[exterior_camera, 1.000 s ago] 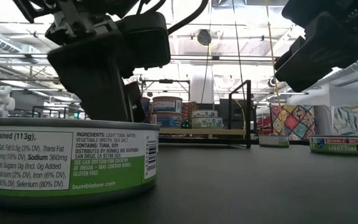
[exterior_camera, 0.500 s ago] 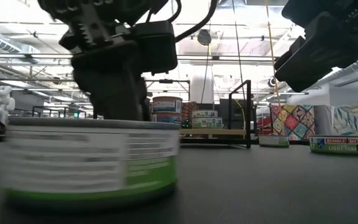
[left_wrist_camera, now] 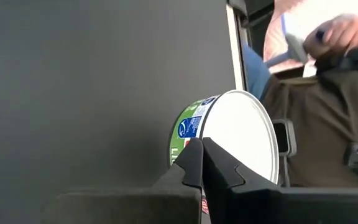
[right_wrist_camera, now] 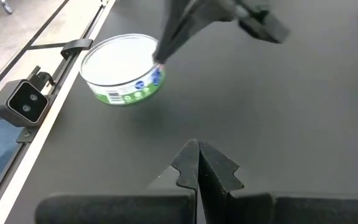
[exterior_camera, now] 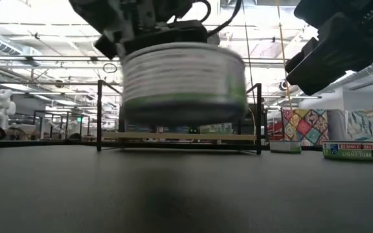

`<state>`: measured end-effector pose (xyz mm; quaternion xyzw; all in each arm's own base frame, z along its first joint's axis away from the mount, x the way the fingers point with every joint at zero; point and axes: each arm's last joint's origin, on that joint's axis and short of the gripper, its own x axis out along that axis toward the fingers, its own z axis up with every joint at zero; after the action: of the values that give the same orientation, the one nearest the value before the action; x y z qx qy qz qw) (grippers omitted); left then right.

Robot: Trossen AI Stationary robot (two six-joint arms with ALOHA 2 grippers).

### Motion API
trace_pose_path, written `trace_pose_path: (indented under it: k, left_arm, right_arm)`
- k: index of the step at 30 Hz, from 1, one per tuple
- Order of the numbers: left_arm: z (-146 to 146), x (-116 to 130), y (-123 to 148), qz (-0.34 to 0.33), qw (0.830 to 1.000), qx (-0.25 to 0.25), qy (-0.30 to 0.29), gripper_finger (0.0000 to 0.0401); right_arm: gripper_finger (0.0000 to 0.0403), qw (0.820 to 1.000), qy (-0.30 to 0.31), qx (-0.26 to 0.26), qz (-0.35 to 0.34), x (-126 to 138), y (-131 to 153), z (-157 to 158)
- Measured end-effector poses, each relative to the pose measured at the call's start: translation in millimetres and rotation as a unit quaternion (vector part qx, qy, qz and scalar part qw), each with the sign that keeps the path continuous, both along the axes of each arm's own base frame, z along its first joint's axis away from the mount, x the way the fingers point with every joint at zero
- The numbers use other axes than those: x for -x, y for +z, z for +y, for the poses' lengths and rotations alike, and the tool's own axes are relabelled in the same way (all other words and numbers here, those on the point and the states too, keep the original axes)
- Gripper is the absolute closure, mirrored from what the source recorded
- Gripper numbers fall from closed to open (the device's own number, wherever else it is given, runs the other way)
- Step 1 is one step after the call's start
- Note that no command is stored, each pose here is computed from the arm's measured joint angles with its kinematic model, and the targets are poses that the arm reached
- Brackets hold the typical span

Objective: Stack canned seafood by type on shelf
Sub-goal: Stack the green tuna can on top of the green tuna can on the shelf

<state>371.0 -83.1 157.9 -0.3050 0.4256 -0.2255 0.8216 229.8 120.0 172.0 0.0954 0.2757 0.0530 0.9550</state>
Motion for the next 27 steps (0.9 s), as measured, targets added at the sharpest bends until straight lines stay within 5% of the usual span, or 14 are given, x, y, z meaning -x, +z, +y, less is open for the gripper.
trace_pose_path:
  k: [8,15,27]
  left_arm:
    - [41.2,-18.9,22.3,-0.027,0.999,0.031,0.011,0.0401]
    - [85.0,-34.3,62.6,-0.035,0.999,-0.013,0.018,0.0401]
    - [214.5,-25.1,117.8,-0.096,0.988,-0.027,0.120,0.0401]
  right_arm:
    - [0.0403,1.000,0.005,0.015,0.011,1.3,-2.3,-0.8]
    - [0.0403,0.999,0.007,0.031,0.023,2.0,-4.6,-3.2]
    - [0.0403,0.996,-0.009,0.084,0.026,3.5,8.8,-31.7]
